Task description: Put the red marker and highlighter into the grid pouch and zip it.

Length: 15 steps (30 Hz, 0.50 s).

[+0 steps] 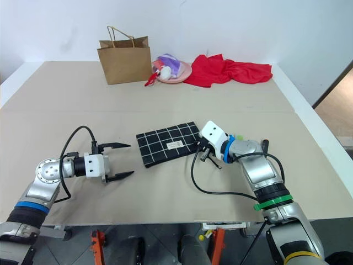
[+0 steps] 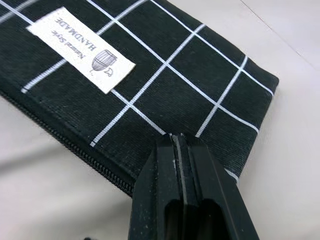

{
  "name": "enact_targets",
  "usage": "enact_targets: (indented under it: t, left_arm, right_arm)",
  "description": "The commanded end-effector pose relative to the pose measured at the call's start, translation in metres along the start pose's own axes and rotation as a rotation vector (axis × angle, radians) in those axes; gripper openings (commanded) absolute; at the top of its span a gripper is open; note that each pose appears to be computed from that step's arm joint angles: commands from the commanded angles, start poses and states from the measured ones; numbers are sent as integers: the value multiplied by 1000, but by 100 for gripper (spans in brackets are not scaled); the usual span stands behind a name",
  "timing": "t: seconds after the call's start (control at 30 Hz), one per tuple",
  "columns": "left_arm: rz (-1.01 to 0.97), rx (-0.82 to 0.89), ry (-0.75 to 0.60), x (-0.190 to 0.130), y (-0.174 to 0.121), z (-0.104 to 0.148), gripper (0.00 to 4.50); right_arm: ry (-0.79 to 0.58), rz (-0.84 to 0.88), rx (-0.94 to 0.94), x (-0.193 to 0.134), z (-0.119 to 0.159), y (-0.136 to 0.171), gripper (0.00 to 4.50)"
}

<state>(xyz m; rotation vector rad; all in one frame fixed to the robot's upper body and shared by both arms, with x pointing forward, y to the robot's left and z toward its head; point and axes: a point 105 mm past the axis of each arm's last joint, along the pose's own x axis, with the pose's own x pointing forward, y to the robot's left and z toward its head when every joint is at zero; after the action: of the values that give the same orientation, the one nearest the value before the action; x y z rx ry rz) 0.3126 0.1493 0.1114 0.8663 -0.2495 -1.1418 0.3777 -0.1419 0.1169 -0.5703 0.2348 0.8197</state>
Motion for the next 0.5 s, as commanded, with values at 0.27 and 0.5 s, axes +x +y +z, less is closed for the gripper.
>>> enact_targets:
  t: [0.27, 0.5]
  left_arm:
    - [7, 126, -13, 30, 1, 2, 450]
    - [32, 145, -40, 51, 0, 2, 450]
  right_arm:
    - [10, 15, -24, 0, -3, 4, 8]
    - [5, 16, -20, -1, -2, 4, 8]
